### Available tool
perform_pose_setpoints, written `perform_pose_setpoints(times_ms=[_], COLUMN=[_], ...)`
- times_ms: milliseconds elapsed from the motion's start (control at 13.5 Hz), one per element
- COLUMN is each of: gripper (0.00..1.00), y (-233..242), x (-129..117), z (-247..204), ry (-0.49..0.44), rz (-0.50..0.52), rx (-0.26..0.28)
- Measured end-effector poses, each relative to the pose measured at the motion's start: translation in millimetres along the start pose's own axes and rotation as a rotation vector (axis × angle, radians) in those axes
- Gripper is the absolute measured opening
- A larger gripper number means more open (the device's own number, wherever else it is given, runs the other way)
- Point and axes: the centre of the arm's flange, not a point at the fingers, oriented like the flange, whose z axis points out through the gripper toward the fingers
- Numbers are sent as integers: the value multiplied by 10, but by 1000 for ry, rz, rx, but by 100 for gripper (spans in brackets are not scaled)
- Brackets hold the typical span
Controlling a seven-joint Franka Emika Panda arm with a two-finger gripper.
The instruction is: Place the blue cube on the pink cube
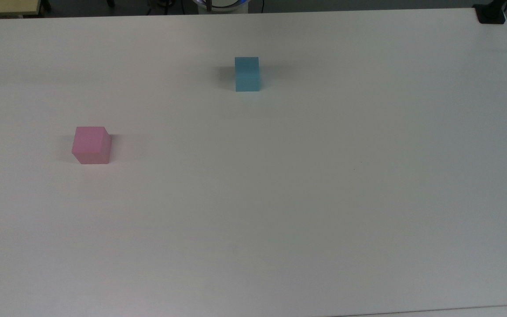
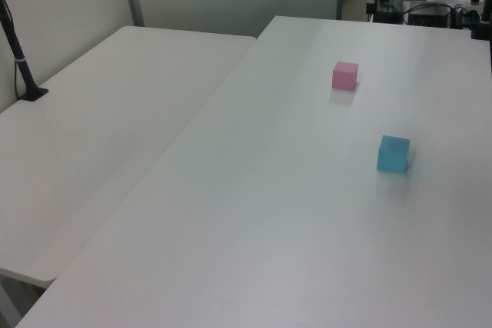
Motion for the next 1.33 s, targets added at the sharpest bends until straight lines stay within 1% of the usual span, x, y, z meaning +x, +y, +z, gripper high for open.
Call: perform_pose_setpoints(times_ms=[222,518,666,740,814,962,1110,1258,1332], gripper=[100,100,100,100,100,100,100,100,100], y=[-59,-280,-466,-558,-613,-722,-825,-969,-1024], x=[-219,-640,-910,-992,-1021,-1004,-962,-997,-1012], z=[37,91,236,339,418,703,1243,1774,1911], ry=[-16,-35,-65,-84,-93,-82,-51,-32,-37], rz=[-14,-65,-111,-133,-145,-164,-160,-129,-120], rx=[4,9,9,8,6,5,6,5,2])
